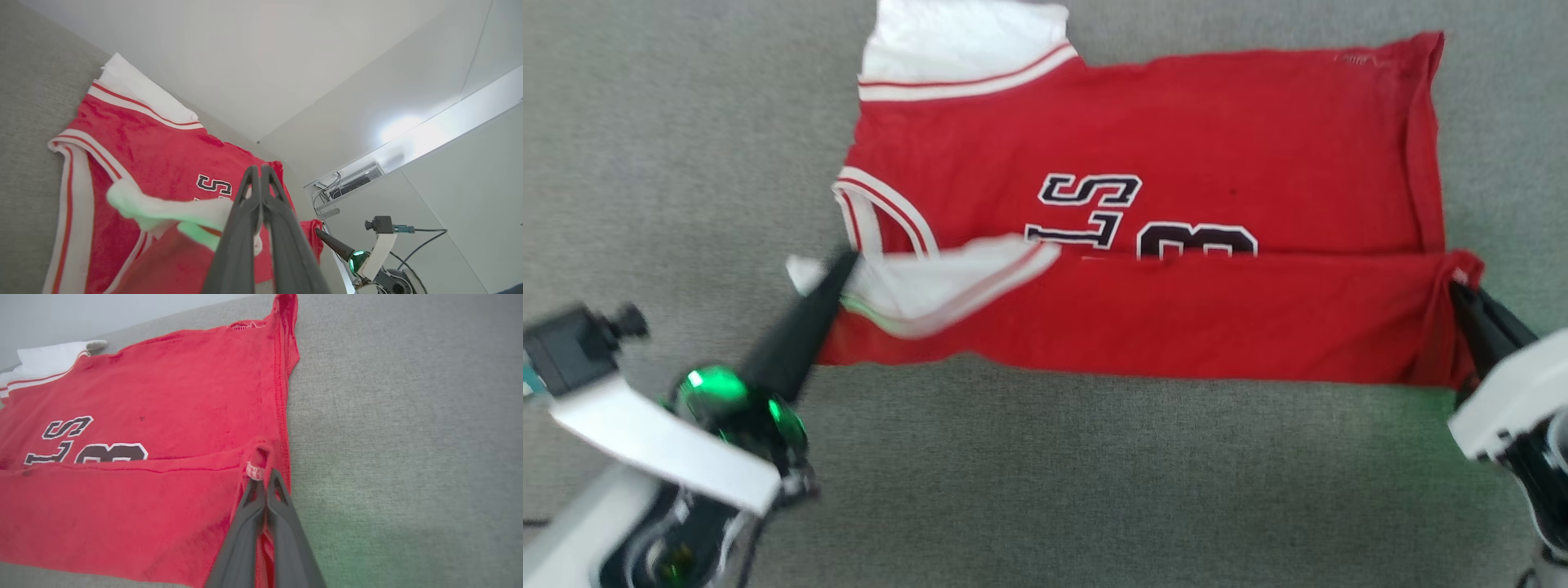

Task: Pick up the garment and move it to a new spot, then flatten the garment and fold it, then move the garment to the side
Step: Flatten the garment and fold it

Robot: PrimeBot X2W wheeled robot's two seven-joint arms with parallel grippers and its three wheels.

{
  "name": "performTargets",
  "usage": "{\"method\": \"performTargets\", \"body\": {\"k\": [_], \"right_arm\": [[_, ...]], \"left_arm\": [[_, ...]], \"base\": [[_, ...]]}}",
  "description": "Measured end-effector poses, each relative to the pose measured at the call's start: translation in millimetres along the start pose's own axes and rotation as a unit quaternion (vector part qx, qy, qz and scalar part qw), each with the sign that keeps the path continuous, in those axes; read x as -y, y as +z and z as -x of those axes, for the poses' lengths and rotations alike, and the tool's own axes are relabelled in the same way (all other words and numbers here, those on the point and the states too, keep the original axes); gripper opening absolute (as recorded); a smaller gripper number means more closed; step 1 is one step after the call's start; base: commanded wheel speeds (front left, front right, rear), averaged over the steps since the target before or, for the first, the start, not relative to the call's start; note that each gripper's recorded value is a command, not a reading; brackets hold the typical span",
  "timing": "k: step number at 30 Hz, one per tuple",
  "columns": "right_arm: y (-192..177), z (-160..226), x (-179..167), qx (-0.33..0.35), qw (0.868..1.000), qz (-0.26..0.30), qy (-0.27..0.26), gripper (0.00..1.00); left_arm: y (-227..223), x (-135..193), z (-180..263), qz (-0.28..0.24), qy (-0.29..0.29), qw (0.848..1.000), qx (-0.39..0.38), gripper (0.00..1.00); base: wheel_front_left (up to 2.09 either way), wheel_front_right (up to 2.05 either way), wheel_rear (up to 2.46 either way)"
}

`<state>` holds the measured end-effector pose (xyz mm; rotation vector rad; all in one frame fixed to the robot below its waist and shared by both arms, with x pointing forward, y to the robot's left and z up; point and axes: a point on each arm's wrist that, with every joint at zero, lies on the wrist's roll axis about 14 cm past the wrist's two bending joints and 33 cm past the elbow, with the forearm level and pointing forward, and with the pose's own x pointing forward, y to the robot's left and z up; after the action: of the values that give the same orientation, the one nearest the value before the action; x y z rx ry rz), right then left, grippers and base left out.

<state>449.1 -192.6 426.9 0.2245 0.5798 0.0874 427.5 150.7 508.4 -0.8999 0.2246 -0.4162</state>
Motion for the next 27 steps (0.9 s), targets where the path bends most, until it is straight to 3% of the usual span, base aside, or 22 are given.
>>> {"method": "performTargets", "body": {"k": [10, 15, 16, 17, 18, 19, 20, 27], "right_arm": [[-29, -35, 11, -0.023, 0.999, -0.016, -0.018, 0.0], [-30, -38, 8, -0.013, 1.0, -0.022, -0.016, 0.0], [-29, -38, 8, -0.011, 1.0, -0.022, -0.016, 0.01], [-28, -37, 7, -0.008, 1.0, -0.022, -0.015, 0.26], [-26, -36, 6, -0.002, 1.0, -0.021, -0.014, 0.45], [-23, -35, 6, 0.004, 1.0, -0.018, -0.014, 1.0], [-20, -33, 6, 0.012, 1.0, -0.014, -0.015, 1.0], [6, -17, 3, 0.066, 0.998, 0.012, -0.015, 1.0]], "left_arm": [[-21, -55, -21, 0.005, 0.059, 0.998, -0.029, 0.0], [-21, -80, -17, -0.018, 0.094, 0.995, -0.036, 0.0], [-22, -82, -15, -0.027, 0.097, 0.994, -0.041, 0.04], [-22, -82, -14, -0.033, 0.097, 0.994, -0.044, 0.28], [-21, -81, -15, -0.041, 0.094, 0.994, -0.046, 0.6], [-18, -79, -16, -0.052, 0.09, 0.994, -0.046, 0.9], [-13, -77, -17, -0.067, 0.085, 0.993, -0.044, 1.0], [26, -64, -7, -0.202, 0.06, 0.976, -0.06, 1.0]], "base": [[0.0, 0.0, 0.0], [0.0, 0.0, 0.0], [0.0, 0.0, 0.0], [0.0, 0.0, 0.0], [0.0, 0.0, 0.0], [0.0, 0.0, 0.0], [0.0, 0.0, 0.0], [0.0, 0.0, 0.0]]}}
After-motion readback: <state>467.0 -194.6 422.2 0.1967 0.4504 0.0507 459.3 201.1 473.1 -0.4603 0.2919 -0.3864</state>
